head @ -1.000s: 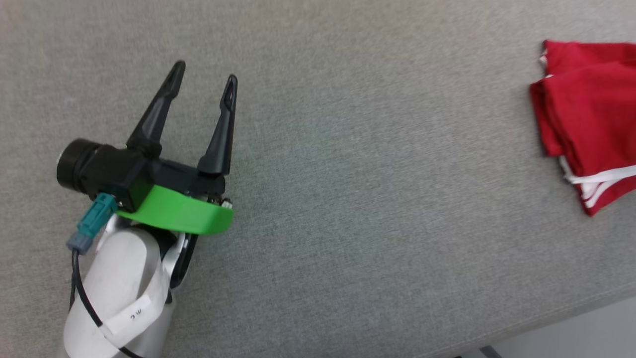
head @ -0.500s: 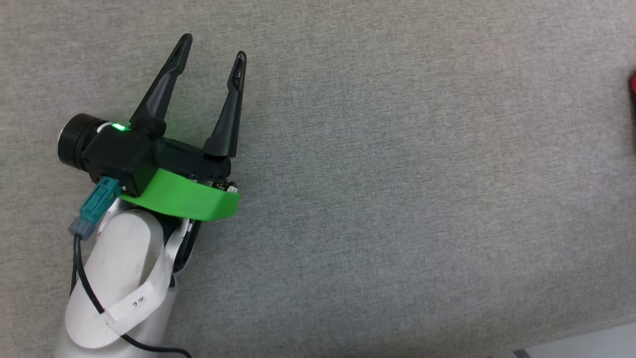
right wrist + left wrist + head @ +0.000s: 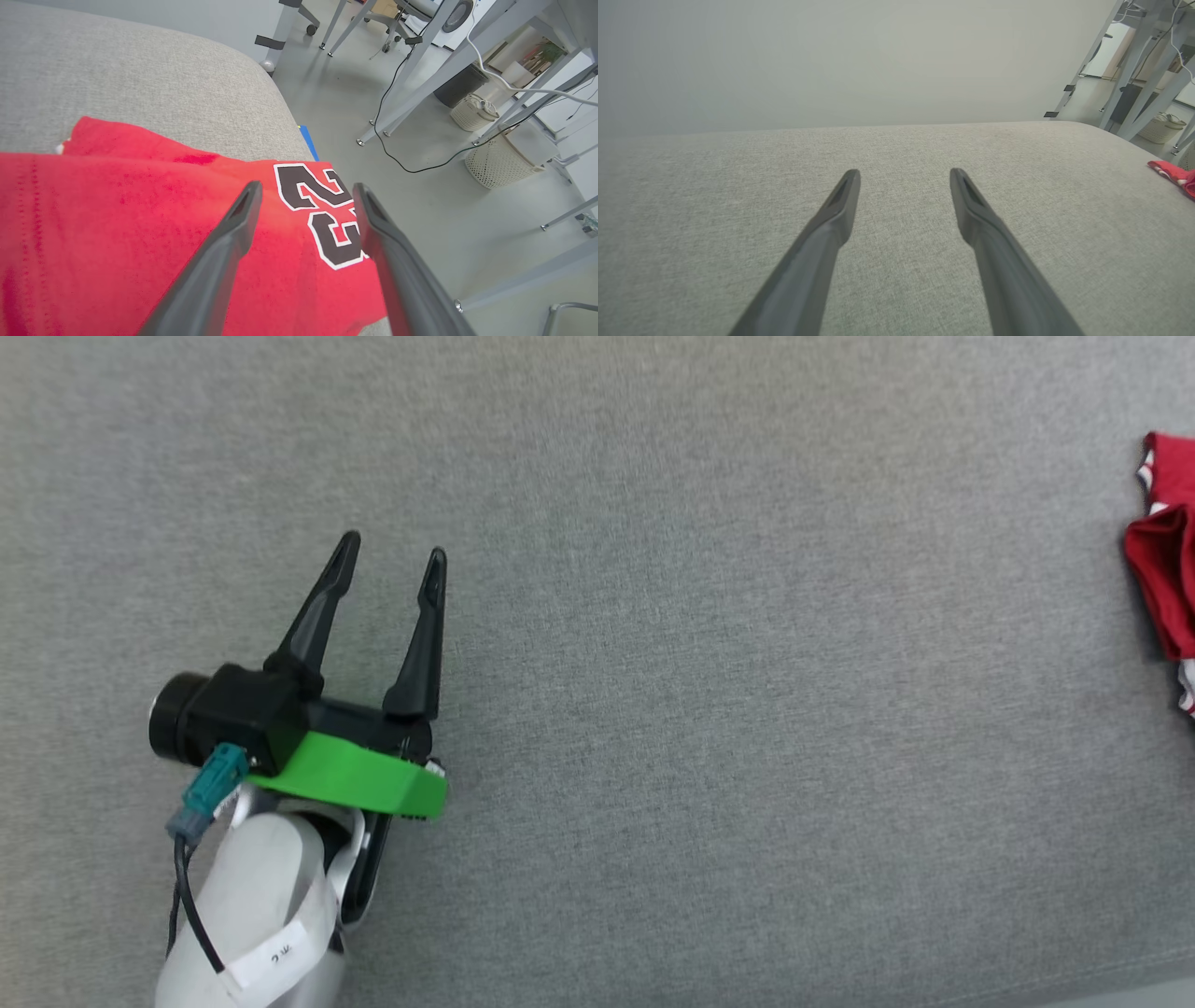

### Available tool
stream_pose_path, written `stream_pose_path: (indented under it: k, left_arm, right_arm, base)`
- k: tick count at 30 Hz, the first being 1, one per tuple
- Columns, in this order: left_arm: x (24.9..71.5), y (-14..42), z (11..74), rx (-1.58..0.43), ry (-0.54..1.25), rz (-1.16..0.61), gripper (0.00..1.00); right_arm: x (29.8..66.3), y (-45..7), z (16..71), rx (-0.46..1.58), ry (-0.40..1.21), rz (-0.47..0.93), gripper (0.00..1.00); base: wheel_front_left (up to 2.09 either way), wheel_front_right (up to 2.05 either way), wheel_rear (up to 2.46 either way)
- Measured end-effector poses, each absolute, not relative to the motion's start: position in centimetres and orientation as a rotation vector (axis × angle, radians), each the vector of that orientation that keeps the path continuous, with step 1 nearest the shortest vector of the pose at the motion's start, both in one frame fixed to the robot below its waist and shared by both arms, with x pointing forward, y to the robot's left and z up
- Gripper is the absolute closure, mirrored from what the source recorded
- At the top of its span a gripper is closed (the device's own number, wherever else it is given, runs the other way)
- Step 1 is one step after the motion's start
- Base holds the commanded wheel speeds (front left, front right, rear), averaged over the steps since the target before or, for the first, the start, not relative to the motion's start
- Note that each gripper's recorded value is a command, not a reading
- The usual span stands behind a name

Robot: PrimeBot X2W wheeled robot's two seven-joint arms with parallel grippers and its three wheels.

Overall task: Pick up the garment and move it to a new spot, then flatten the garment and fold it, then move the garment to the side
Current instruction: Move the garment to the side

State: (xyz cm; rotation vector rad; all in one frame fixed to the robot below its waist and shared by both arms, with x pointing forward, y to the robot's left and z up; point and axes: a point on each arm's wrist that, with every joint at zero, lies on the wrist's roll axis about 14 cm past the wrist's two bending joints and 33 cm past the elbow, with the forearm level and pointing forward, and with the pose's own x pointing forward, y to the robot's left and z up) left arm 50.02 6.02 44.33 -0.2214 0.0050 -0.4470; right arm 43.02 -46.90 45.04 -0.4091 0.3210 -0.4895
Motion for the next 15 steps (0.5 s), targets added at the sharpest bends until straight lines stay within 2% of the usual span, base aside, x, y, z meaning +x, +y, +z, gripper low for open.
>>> stream_pose_path:
  k: [9,10,15]
  left_arm:
    - [46.0,8.9,46.7,-0.231,0.007,-0.33,0.0]
    - [44.7,9.8,47.4,-0.234,0.004,-0.3,0.0]
    - [42.6,11.3,48.6,-0.221,-0.011,-0.255,0.0]
  right_arm:
    - [38.5,-40.6,44.8,-0.262,0.23,-0.409,0.0]
    - [37.6,-38.1,45.0,-0.214,0.195,-0.366,0.0]
    - [36.4,-33.6,45.3,-0.117,0.155,-0.289,0.0]
  base:
    - [0.0,0.0,0.0]
    - [0.0,0.0,0.0]
    - [0.0,0.0,0.0]
